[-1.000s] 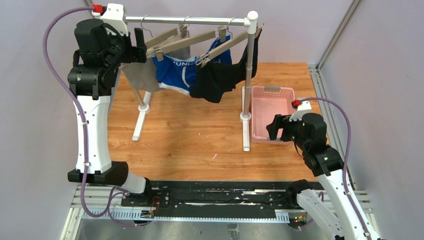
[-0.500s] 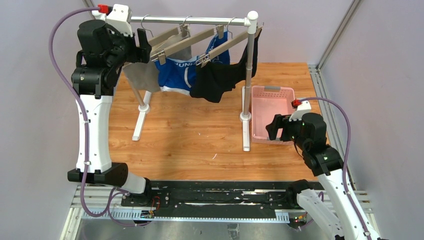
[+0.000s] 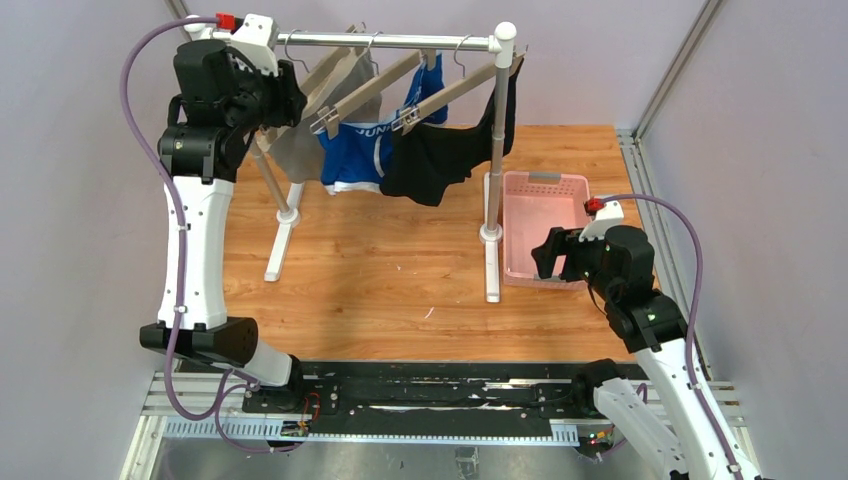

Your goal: Remove the underwear clipped to the hanger

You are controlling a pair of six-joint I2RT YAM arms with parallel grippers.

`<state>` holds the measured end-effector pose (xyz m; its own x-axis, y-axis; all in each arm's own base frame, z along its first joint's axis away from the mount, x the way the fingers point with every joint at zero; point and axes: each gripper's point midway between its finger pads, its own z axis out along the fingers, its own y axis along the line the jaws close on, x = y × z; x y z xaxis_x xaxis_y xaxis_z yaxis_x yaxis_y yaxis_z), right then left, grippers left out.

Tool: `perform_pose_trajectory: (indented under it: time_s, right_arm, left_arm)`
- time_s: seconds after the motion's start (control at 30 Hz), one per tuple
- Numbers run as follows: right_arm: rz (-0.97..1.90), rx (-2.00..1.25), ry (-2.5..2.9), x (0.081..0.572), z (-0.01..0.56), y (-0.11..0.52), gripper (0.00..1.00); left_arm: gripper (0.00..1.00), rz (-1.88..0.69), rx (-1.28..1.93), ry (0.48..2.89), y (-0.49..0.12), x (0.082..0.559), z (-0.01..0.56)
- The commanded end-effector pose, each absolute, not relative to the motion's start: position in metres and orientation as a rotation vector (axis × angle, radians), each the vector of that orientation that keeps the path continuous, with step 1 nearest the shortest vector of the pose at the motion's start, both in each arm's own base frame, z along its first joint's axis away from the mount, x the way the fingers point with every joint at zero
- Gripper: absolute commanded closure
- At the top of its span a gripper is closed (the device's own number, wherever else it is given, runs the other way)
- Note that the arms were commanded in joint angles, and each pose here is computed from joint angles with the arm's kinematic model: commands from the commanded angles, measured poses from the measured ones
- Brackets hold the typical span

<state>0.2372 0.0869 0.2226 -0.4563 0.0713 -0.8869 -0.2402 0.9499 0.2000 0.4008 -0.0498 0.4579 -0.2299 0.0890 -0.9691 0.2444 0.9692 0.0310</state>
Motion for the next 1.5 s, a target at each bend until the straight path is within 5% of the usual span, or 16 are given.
perform_pose_trajectory:
  time_s: [0.0,0.17,0.87,1.47]
  right_arm:
    - [0.392,-0.14,1.988,0.237,0.227,0.094,0.19]
    - [0.393,-0.147,1.994,0.237,0.224,0.094,0.19]
    - [0.398,-0.152,2.016,0.239,0.213,0.096,0.19]
    - [0.386,-0.177,2.019,0.245,0.215,0.098,0.18]
  left_arm:
    - [0.55,-0.157,0.257,1.786,-0.05,0.402,0.459]
    - [0.99,-0.185,0.248,1.785,-0.054,0.405,0.457]
    - [1.0,-0.194,0.259,1.617,-0.057,0.374,0.523]
    - [1.0,-0.12,0.234,1.957,-0.037,0.312,0.407]
